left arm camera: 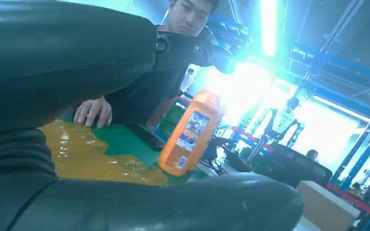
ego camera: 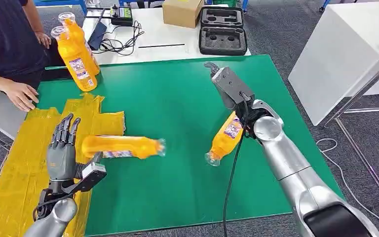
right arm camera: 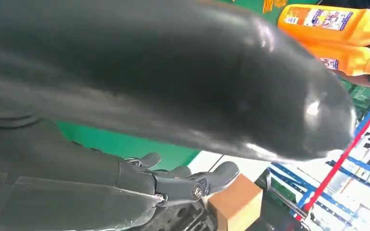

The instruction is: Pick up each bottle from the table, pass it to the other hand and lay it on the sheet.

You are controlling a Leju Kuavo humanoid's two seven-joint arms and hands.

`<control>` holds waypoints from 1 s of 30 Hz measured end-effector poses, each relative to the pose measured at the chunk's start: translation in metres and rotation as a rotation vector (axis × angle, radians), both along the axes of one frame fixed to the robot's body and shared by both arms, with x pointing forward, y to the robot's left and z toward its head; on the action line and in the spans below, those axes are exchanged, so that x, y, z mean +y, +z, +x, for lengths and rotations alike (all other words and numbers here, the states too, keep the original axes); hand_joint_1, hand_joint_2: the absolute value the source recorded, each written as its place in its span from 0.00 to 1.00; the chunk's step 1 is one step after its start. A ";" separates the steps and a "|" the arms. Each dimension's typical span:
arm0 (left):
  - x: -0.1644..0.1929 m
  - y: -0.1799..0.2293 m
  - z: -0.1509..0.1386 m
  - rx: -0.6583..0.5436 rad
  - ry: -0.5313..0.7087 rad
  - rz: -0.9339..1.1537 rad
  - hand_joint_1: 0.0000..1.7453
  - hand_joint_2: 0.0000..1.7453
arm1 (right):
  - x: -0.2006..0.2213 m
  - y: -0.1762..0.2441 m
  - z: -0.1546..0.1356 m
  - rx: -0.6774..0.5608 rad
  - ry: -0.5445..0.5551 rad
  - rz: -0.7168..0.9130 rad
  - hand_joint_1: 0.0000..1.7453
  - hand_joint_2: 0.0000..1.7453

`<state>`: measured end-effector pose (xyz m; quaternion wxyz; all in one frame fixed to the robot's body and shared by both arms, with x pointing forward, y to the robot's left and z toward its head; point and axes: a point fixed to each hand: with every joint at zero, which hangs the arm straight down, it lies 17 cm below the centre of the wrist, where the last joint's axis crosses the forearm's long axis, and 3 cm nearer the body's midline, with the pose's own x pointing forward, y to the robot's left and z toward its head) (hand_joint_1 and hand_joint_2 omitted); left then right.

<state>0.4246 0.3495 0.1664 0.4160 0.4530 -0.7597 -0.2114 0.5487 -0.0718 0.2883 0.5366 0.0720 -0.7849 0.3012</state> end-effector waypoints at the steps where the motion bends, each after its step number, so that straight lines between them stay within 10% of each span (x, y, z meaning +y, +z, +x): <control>1: 0.000 0.002 0.000 -0.004 0.000 0.001 0.00 0.00 | 0.000 0.000 0.000 0.001 0.000 0.000 0.00 0.00; 30: 0.002 0.002 -0.001 0.001 0.006 0.008 0.00 0.00 | 0.001 0.000 0.000 0.005 -0.002 -0.002 0.00 0.00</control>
